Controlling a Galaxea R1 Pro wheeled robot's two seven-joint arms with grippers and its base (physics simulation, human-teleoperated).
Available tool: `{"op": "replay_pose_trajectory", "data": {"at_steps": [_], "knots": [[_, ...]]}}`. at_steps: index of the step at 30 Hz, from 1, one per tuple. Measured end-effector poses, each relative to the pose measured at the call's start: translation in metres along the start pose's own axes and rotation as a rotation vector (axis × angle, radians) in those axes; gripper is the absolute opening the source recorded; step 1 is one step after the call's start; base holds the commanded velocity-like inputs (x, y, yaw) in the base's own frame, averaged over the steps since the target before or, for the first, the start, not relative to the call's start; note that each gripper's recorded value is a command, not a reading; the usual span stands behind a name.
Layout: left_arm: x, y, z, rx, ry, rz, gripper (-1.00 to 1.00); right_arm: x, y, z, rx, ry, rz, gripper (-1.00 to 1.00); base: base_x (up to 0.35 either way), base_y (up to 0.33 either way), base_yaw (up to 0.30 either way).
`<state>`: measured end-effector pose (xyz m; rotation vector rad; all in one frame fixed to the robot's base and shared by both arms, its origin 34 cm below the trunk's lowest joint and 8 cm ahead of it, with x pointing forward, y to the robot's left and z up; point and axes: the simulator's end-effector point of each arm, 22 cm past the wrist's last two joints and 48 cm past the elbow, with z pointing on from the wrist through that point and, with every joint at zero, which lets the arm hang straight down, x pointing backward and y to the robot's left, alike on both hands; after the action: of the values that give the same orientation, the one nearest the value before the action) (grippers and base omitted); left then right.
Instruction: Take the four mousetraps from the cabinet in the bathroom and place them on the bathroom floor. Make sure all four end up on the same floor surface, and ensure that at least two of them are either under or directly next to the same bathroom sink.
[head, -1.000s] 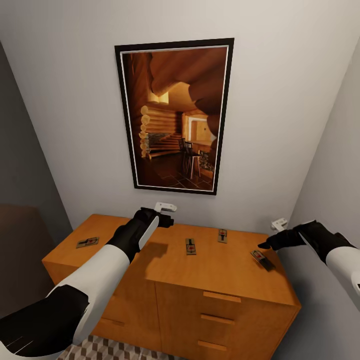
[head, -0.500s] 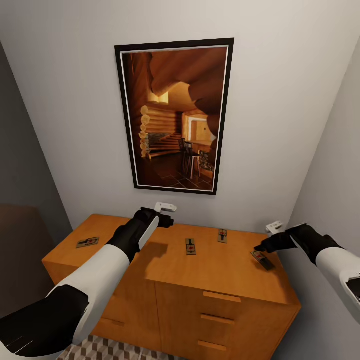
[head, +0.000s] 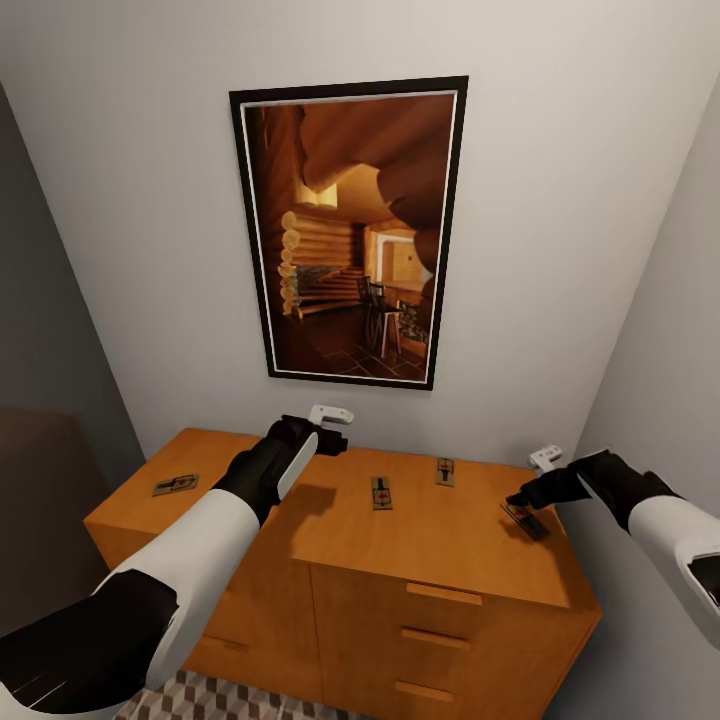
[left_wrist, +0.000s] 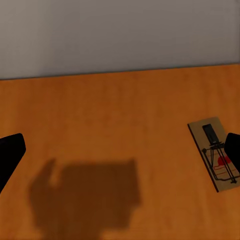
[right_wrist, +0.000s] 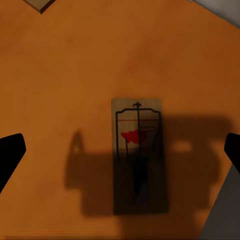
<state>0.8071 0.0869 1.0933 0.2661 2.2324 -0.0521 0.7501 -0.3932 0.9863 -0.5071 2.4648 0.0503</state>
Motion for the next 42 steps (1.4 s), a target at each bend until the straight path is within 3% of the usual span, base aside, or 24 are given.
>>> {"op": "replay_pose_trajectory", "data": {"at_steps": [42], "knots": [[0.0,0.0,0.0,0.0,0.001,0.0,1.0,0.013,-0.001,0.003,-0.002,0.024,0.01,1.0,0.0,0.0,0.0]]}}
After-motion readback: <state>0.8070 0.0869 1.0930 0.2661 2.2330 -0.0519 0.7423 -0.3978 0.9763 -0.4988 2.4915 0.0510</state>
